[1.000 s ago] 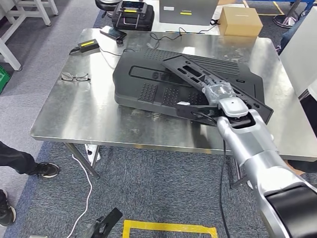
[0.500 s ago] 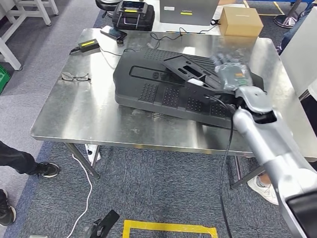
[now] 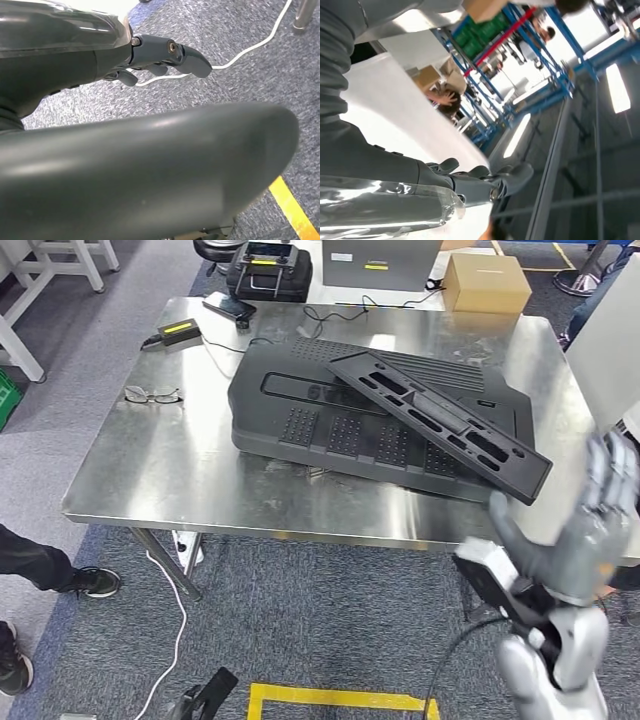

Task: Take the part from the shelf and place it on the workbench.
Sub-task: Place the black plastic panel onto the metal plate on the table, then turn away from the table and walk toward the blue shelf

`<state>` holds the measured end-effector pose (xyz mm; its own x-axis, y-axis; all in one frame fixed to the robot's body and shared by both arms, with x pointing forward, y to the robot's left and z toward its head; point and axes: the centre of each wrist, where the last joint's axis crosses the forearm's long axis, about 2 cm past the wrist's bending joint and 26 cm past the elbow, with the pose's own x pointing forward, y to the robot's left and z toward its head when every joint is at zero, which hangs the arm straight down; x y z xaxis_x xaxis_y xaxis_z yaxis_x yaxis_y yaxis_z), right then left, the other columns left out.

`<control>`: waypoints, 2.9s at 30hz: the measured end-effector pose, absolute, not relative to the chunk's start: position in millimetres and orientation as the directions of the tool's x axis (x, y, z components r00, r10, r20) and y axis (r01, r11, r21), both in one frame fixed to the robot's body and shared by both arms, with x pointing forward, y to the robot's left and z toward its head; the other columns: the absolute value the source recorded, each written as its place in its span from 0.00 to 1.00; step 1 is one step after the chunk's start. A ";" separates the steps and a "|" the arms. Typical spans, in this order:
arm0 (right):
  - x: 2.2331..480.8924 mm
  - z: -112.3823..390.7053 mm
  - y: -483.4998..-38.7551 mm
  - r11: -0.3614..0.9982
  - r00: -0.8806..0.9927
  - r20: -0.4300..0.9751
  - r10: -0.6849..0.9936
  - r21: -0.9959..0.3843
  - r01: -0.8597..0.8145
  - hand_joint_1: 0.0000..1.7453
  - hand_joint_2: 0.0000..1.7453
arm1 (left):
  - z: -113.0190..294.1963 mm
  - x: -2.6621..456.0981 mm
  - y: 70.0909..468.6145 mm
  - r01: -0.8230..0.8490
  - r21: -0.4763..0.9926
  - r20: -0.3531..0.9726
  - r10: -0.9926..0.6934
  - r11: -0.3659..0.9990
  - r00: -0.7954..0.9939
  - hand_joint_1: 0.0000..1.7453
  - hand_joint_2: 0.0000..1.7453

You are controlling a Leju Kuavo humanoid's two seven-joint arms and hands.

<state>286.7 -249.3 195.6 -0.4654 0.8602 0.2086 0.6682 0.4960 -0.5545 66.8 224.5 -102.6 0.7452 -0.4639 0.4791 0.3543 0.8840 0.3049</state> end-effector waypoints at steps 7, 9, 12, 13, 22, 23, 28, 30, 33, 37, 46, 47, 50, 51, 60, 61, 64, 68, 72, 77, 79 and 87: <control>234.2 189.1 -262.3 0.554 -0.467 0.299 0.832 -0.437 0.708 0.00 1.00 | -103.9 58.7 225.9 0.323 0.309 0.473 -0.439 0.895 0.764 0.00 0.00; 227.4 189.0 -262.9 0.560 -0.463 0.316 0.828 -0.420 0.715 0.00 1.00 | -104.1 57.9 226.4 0.319 0.309 0.472 -0.435 0.896 0.767 0.00 0.00; 217.8 188.1 -262.6 0.587 -0.473 0.354 0.807 -0.383 0.714 0.00 1.00 | -104.2 57.4 226.9 0.304 0.309 0.470 -0.422 0.901 0.775 0.00 0.00; 214.0 187.4 -262.4 0.597 -0.478 0.367 0.798 -0.371 0.711 0.00 1.00 | -104.2 57.4 227.0 0.297 0.309 0.470 -0.417 0.903 0.778 0.00 0.00; 186.0 176.9 -263.7 0.664 -0.477 0.518 0.710 -0.267 0.698 0.00 0.00 | -104.6 55.0 228.2 0.256 0.310 0.467 -0.381 0.916 0.798 0.00 0.00; 185.1 176.9 -263.7 0.664 -0.475 0.522 0.708 -0.263 0.700 0.00 0.00 | -104.5 55.5 228.3 0.255 0.311 0.468 -0.381 0.916 0.798 0.00 0.00; 181.3 174.7 -265.6 0.657 -0.460 0.536 0.708 -0.262 0.707 0.00 0.00 | -104.7 54.2 228.6 0.251 0.311 0.465 -0.377 0.917 0.801 0.00 0.00; 180.7 174.5 -265.2 0.657 -0.457 0.539 0.707 -0.260 0.708 0.00 0.00 | -104.8 54.1 228.8 0.249 0.311 0.465 -0.375 0.917 0.802 0.00 0.00; 179.8 173.8 -265.5 0.655 -0.453 0.542 0.708 -0.262 0.709 0.00 0.00 | -104.7 55.1 229.1 0.245 0.312 0.466 -0.373 0.918 0.802 0.00 0.00; 178.9 173.0 -266.0 0.654 -0.450 0.544 0.708 -0.265 0.709 0.00 0.00 | -104.6 56.1 229.8 0.243 0.313 0.467 -0.371 0.918 0.802 0.00 0.00; 173.7 169.8 -266.9 0.650 -0.435 0.553 0.711 -0.279 0.707 0.00 0.00 | -104.5 56.6 229.7 0.242 0.314 0.470 -0.372 0.918 0.801 0.00 0.00; 172.9 169.3 -267.1 0.649 -0.432 0.555 0.711 -0.281 0.707 0.00 0.00 | -104.5 56.6 229.7 0.242 0.314 0.470 -0.372 0.918 0.801 0.00 0.00; 171.0 167.7 -267.7 0.649 -0.425 0.564 0.708 -0.284 0.706 0.00 0.00 | -104.6 56.5 229.9 0.242 0.314 0.469 -0.372 0.918 0.801 0.00 0.00; 170.5 167.3 -267.9 0.649 -0.423 0.566 0.707 -0.284 0.706 0.00 0.00 | -104.6 56.5 229.9 0.242 0.314 0.469 -0.372 0.918 0.801 0.00 0.00; 165.5 168.1 -266.2 0.647 -0.422 0.571 0.705 -0.273 0.712 0.00 0.00 | -105.0 53.7 230.4 0.234 0.312 0.465 -0.363 0.921 0.808 0.00 0.00; 164.7 167.7 -265.7 0.647 -0.420 0.573 0.704 -0.272 0.713 0.00 0.00 | -105.1 53.7 230.8 0.233 0.312 0.465 -0.362 0.921 0.808 0.00 0.00; 162.2 166.6 -264.3 0.646 -0.416 0.577 0.703 -0.272 0.714 0.00 0.00 | -105.3 53.7 232.4 0.231 0.314 0.464 -0.361 0.921 0.809 0.00 0.00; 160.4 167.1 -263.6 0.645 -0.415 0.581 0.701 -0.266 0.717 0.00 0.00 | -105.3 54.8 234.3 0.228 0.317 0.465 -0.361 0.921 0.809 0.00 0.00; 159.3 168.6 -263.8 0.642 -0.415 0.581 0.701 -0.259 0.721 0.00 0.00 | -105.2 55.7 234.3 0.227 0.316 0.469 -0.360 0.921 0.807 0.00 0.00; 158.5 168.0 -264.3 0.641 -0.411 0.584 0.700 -0.260 0.723 0.00 0.00 | -105.3 55.2 234.2 0.226 0.315 0.468 -0.358 0.922 0.808 0.00 0.00; 158.4 167.9 -264.8 0.640 -0.409 0.586 0.700 -0.259 0.724 0.00 0.00 | -105.2 55.5 234.2 0.226 0.315 0.468 -0.358 0.922 0.808 0.00 0.00; 159.4 170.6 -265.6 0.640 -0.415 0.586 0.696 -0.244 0.729 0.00 0.00 | -105.1 55.7 233.1 0.226 0.313 0.468 -0.357 0.922 0.809 0.00 0.00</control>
